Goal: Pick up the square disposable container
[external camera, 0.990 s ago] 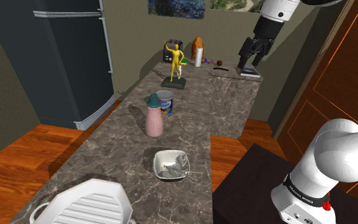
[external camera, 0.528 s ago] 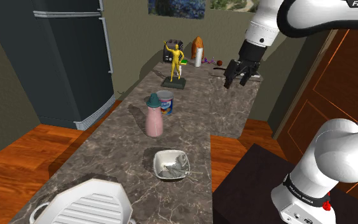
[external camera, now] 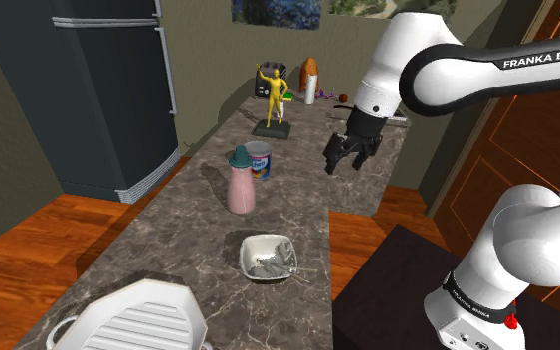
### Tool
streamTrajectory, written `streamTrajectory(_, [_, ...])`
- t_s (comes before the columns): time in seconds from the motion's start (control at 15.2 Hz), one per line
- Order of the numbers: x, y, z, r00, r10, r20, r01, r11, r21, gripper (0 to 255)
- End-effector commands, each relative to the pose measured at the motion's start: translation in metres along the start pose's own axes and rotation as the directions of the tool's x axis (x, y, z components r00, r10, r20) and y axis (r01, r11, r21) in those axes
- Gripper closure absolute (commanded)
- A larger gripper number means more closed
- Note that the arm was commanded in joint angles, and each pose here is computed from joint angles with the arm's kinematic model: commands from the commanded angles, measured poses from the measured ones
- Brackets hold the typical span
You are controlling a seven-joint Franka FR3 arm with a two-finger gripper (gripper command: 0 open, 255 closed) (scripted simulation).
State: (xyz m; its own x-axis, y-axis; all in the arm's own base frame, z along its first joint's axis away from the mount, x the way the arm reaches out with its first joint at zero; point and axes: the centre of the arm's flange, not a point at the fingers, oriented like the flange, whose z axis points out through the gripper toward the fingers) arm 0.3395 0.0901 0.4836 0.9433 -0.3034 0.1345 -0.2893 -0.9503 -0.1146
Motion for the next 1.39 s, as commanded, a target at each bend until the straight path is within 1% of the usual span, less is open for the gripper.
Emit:
streamTrajectory(0.0, [-0.004, -0.014, 0.020, 1.000, 0.021, 0.005, -0.021, 1.000, 0.012, 0])
streamTrajectory(0.46, [-0.016, -0.062, 0.093, 0.996, 0.087, 0.031, -0.089, 0.995, 0.048, 0])
streamTrajectory(0.92, [-0.027, -0.114, 0.165, 0.987, 0.152, 0.060, -0.157, 0.984, 0.082, 0])
streamTrajectory(1.32, [-0.032, -0.115, 0.196, 0.986, 0.157, 0.062, -0.162, 0.983, 0.084, 0])
